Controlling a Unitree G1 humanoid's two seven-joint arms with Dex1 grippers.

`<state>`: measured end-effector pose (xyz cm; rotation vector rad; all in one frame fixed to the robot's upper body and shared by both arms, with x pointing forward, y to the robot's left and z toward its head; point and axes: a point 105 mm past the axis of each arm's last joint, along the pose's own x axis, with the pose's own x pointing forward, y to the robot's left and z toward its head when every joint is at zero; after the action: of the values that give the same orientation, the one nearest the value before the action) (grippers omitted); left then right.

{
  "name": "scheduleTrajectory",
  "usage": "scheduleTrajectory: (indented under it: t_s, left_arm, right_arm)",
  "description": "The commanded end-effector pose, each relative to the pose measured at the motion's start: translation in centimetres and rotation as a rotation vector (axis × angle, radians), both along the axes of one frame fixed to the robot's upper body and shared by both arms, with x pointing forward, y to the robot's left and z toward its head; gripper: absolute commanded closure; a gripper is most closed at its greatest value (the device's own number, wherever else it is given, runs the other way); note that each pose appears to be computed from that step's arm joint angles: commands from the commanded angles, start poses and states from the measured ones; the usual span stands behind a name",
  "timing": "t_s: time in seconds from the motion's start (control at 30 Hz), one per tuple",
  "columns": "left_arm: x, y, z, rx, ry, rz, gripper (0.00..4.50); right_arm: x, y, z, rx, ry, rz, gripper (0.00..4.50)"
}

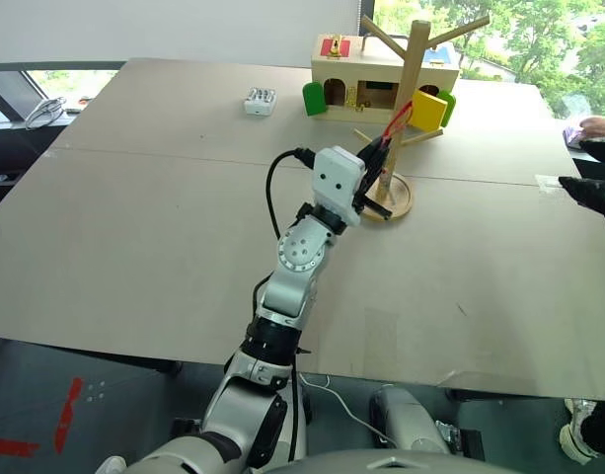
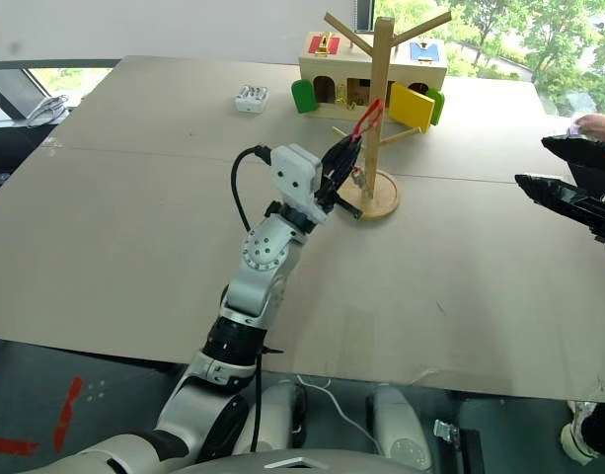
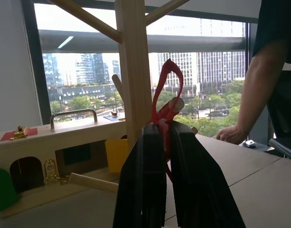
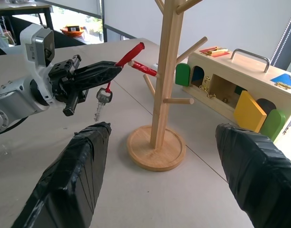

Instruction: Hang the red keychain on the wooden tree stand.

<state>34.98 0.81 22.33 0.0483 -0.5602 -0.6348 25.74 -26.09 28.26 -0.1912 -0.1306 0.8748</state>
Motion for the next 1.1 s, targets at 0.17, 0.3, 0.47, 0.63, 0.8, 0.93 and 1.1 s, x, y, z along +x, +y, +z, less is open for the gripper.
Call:
scheduleTrajectory:
  t_s: [0.17, 0.3, 0.47, 0.63, 0.8, 0.93, 1.1]
  left_arm:
    - [-0.2, -0.5, 0.3, -0.003, -0.019, -0.003, 4.45]
    - [-0.4, -0.7, 0.3, -0.001, -0.021, -0.011, 4.45]
    - [-0.1, -0.9, -0.2, 0.026, -0.006, 0.0, 4.45]
    - [0.7, -1.3, -0.1, 0.042, 0.004, 0.018, 4.45]
    - [0.9, -1.2, -0.1, 0.022, 0.014, 0.026, 3.06]
    - [0.8, -1.1, 0.2, 0.005, 0.013, 0.02, 1.44]
    - [1.0, -0.2, -0.5, -0.015, 0.053, 0.039, 0.02]
  right_arm:
    - [-0.3, 0.4, 1.1, -0.012, -0.066, 0.013, 0.69]
    - [-0.3, 0.4, 1.0, -0.01, -0.065, 0.013, 0.69]
    - [-0.3, 0.5, 1.0, -0.008, -0.067, 0.012, 0.69]
    - [-0.3, 0.5, 0.8, -0.01, -0.065, 0.009, 0.69]
    - [-0.4, 0.5, 0.7, -0.011, -0.064, 0.005, 0.69]
    - [-0.3, 0.5, 0.6, -0.007, -0.064, 0.003, 0.69]
    - [-0.1, 0.9, 0.0, 0.018, -0.056, 0.002, 0.69]
